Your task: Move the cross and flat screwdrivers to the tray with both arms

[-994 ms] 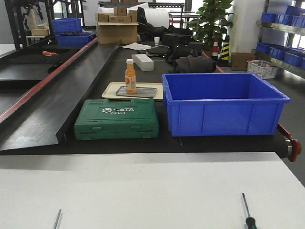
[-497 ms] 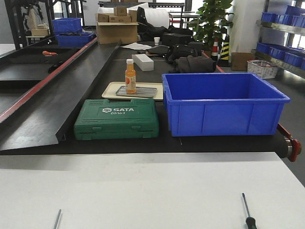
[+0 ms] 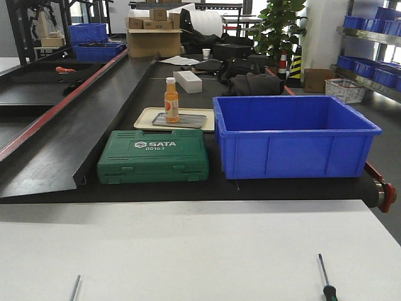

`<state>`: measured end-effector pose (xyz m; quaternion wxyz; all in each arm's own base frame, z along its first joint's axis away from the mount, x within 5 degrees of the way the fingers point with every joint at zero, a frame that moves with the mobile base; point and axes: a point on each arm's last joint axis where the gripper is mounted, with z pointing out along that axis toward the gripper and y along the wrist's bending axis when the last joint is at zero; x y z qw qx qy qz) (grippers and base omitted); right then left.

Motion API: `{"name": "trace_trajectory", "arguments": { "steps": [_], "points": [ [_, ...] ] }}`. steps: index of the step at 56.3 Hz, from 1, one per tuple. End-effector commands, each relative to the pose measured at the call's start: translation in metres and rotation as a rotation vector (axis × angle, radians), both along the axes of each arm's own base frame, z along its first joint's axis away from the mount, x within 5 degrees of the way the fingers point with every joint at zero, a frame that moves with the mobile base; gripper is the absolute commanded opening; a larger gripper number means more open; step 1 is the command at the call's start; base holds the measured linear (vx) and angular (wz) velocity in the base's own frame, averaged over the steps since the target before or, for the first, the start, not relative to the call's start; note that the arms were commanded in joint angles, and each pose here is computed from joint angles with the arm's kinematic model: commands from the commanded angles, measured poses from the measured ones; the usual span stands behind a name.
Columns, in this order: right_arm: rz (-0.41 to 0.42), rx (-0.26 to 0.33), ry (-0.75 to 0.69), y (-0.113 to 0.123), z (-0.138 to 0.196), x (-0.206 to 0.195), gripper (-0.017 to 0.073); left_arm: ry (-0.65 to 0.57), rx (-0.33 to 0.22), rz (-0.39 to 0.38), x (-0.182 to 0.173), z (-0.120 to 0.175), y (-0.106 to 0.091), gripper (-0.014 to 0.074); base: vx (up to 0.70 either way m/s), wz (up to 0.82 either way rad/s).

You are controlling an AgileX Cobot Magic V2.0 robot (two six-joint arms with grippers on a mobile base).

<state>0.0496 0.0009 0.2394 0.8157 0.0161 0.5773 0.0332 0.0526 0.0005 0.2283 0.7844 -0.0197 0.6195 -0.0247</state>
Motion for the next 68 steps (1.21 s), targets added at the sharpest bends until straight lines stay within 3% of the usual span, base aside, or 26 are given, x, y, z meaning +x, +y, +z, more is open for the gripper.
{"name": "trace_trajectory", "arguments": {
  "steps": [1,5,11,20,30,46,55,61,68],
  "points": [
    [-0.011,-0.018,-0.191,0.0,0.052,-0.018,-0.0008,-0.259,-0.115,-0.019,-0.019,0.055,0.002,0.0003,0.0,0.0],
    [-0.022,-0.03,-0.185,0.0,0.091,-0.027,-0.0008,-0.312,-0.081,-0.02,-0.032,0.095,0.001,0.0003,0.0,0.0],
    [-0.045,-0.071,-0.093,-0.001,0.142,-0.027,-0.0008,-0.264,0.042,0.01,-0.03,0.143,0.0,0.0003,0.0,0.0],
    [-0.047,-0.083,0.106,-0.002,0.181,0.012,-0.0008,-0.114,0.039,-0.008,0.005,0.187,-0.002,0.0003,0.0,0.0],
    [-0.041,-0.086,0.251,-0.002,0.181,0.064,-0.0008,0.089,-0.048,-0.042,0.061,0.178,-0.004,0.0003,0.0,0.0],
    [-0.035,-0.089,0.417,-0.002,0.159,0.107,0.0027,0.271,-0.045,-0.035,0.113,0.152,-0.004,0.0061,0.0,0.0],
    [-0.035,-0.089,0.432,-0.002,0.158,0.108,0.0224,0.31,-0.046,-0.034,0.123,0.146,-0.004,0.0216,0.0,0.0],
    [-0.036,-0.089,0.43,-0.002,0.158,0.108,0.0458,0.313,-0.047,-0.035,0.123,0.145,-0.004,0.0333,0.0,0.0],
    [-0.034,-0.081,0.408,-0.002,0.16,0.108,0.0662,0.316,-0.049,-0.035,0.123,0.145,-0.004,0.0435,0.0,0.0]
  ]
}}
